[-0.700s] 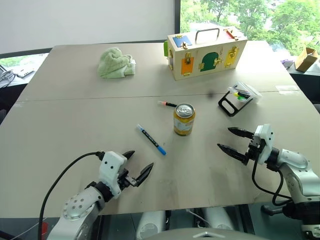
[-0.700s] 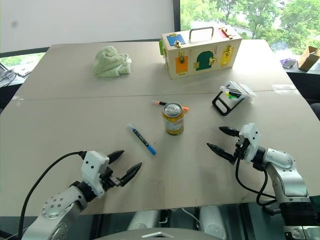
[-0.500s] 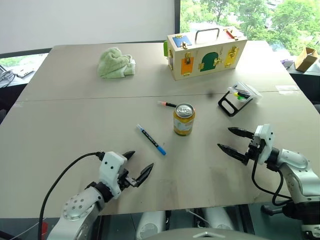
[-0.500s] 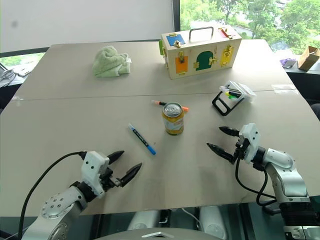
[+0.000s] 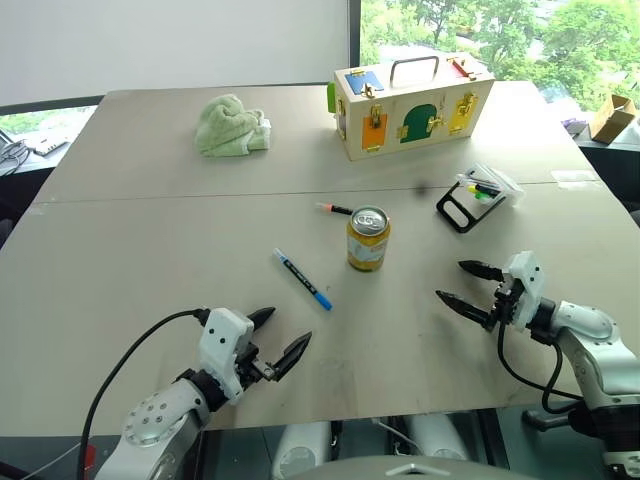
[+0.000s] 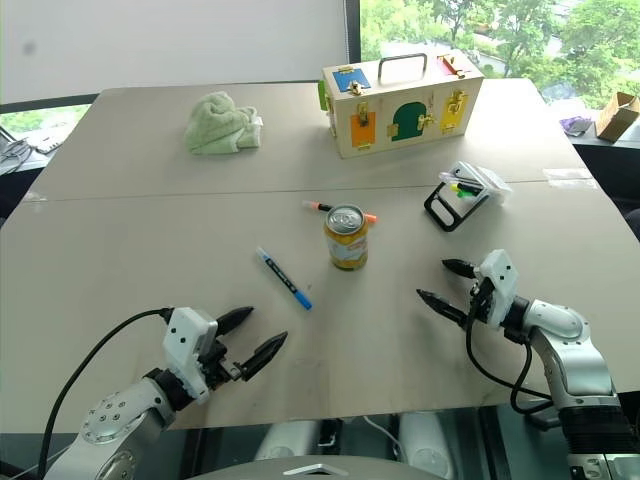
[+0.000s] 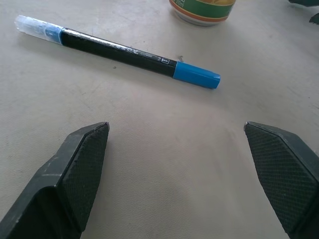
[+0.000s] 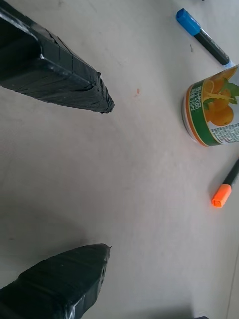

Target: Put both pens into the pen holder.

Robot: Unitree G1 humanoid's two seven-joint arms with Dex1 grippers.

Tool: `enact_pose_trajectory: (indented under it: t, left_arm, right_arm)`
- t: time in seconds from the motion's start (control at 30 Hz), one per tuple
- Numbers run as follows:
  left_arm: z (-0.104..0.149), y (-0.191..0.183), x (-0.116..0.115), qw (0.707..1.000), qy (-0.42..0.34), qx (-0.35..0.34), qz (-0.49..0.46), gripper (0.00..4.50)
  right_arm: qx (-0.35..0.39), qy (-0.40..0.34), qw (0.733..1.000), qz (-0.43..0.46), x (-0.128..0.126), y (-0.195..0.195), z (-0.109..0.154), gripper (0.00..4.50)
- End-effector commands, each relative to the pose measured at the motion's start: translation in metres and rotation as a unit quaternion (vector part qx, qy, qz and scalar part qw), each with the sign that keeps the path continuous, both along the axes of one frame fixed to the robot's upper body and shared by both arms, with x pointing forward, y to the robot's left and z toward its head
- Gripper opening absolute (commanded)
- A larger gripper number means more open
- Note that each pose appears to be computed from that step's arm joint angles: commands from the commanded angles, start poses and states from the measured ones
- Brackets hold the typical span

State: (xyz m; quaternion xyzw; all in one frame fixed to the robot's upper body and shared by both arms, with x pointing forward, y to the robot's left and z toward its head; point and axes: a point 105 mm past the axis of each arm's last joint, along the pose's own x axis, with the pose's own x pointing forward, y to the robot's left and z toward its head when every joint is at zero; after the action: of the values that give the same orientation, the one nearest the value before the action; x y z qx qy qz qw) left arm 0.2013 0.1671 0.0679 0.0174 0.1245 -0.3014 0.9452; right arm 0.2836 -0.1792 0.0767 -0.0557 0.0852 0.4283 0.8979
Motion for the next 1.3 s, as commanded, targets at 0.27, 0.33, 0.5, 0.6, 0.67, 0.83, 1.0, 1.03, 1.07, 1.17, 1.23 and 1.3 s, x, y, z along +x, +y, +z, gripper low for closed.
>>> enact_pose_trajectory:
  t: [0.27,0.33,0.5,0.6,0.67,0.83,1.0,1.03,1.07,1.17,1.23,1.3]
  left_arm:
    - [0.014,-0.003,0.002,0.999,-0.034,-0.007,-0.002,4.48]
    - [0.016,-0.004,0.003,0.999,-0.039,-0.008,-0.004,4.48]
    - [0.037,-0.006,0.012,0.996,-0.073,-0.008,-0.049,4.48]
    - [0.053,-0.007,0.02,0.994,-0.088,-0.019,-0.067,4.48]
    - [0.059,-0.011,0.021,0.992,-0.092,-0.021,-0.086,4.48]
    - [0.064,-0.014,0.032,0.991,-0.103,-0.023,-0.086,4.48]
    - [0.06,-0.021,0.039,0.989,-0.101,-0.008,-0.105,4.48]
    - [0.058,-0.022,0.043,0.989,-0.101,-0.001,-0.106,4.48]
    - [0.057,-0.023,0.047,0.99,-0.1,0.002,-0.104,4.48]
    - [0.055,-0.033,0.062,0.989,-0.098,0.005,-0.109,4.48]
    - [0.051,-0.05,0.077,0.986,-0.103,0.013,-0.127,4.48]
    - [0.049,-0.067,0.088,0.982,-0.107,0.015,-0.158,4.48]
  right_arm:
    - [0.001,-0.028,0.999,0.027,0.004,0.015,0.019,4.5]
    - [0.006,-0.031,0.999,0.041,0.002,0.022,0.023,4.5]
    - [0.026,-0.043,0.997,0.063,0.005,0.038,0.035,4.5]
    - [0.037,-0.053,0.995,0.08,0.005,0.046,0.042,4.5]
    - [0.047,-0.063,0.993,0.089,0.005,0.051,0.05,4.5]
    - [0.044,-0.086,0.991,0.092,0.007,0.054,0.061,4.5]
    - [0.041,-0.092,0.99,0.099,0.006,0.057,0.063,4.5]
    - [0.038,-0.09,0.99,0.104,0.004,0.057,0.062,4.5]
    - [0.036,-0.089,0.99,0.107,0.002,0.057,0.062,4.5]
    - [0.035,-0.095,0.99,0.098,0.002,0.052,0.066,4.5]
    - [0.042,-0.089,0.99,0.097,-0.002,0.046,0.071,4.5]
    - [0.048,-0.073,0.991,0.106,-0.009,0.042,0.072,4.5]
